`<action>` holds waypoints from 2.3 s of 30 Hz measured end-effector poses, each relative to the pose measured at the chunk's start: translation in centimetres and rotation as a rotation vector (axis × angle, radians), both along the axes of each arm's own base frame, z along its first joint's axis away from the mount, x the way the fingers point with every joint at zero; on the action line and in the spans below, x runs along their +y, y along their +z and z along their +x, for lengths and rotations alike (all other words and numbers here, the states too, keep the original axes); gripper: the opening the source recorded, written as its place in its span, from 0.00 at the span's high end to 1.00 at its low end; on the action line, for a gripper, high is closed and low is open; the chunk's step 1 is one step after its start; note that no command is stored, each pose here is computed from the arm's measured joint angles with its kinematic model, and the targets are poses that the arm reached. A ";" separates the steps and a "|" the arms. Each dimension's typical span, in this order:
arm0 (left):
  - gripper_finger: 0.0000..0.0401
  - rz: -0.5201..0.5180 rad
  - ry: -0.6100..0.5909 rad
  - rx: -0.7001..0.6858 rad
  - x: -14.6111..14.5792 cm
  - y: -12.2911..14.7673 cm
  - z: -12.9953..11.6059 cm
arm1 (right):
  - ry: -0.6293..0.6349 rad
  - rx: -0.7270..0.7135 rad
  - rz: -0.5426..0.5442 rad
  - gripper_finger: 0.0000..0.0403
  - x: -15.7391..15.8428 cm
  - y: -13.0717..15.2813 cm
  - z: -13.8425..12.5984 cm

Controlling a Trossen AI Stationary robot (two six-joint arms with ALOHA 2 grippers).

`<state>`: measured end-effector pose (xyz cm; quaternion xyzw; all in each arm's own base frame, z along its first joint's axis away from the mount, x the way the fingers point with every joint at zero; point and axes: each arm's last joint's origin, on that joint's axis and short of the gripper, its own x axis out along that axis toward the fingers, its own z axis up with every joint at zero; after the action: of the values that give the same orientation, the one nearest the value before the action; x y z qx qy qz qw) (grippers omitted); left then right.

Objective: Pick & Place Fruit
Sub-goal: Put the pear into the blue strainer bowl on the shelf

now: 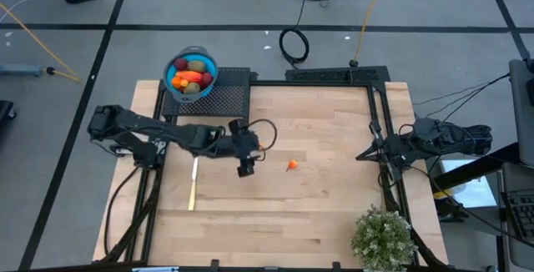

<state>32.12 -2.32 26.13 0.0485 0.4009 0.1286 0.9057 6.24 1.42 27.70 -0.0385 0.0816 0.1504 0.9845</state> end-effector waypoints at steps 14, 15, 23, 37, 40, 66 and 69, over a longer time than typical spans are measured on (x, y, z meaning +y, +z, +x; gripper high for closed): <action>0.23 0.085 -0.211 0.230 3.8 -5.9 3.0 | -0.005 -0.006 0.004 1.00 0.0 0.1 0.3; 0.23 0.086 -0.212 0.248 4.0 -6.3 3.1 | -0.005 -0.006 0.004 1.00 0.0 0.1 0.3; 0.23 0.062 -0.252 0.353 5.7 -9.6 3.7 | -0.007 -0.001 0.010 1.00 0.0 0.1 0.4; 0.23 0.006 -0.277 0.408 8.1 -11.9 3.8 | -0.011 0.000 0.009 1.00 0.0 0.1 0.4; 0.25 0.017 -0.297 0.410 8.3 -11.9 3.8 | -0.011 0.000 0.009 1.00 0.0 0.1 0.4; 0.70 -0.012 -0.277 0.303 6.7 -9.7 4.7 | -0.011 0.000 0.006 1.00 0.0 0.1 0.4; 0.70 -0.045 -0.214 0.208 6.5 -7.1 5.2 | -0.010 0.000 0.006 1.00 0.0 0.1 0.4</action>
<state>37.28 4.15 18.98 0.0838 0.4877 0.0166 0.8688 6.62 1.46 27.81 -0.0353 0.0816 0.1458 0.9853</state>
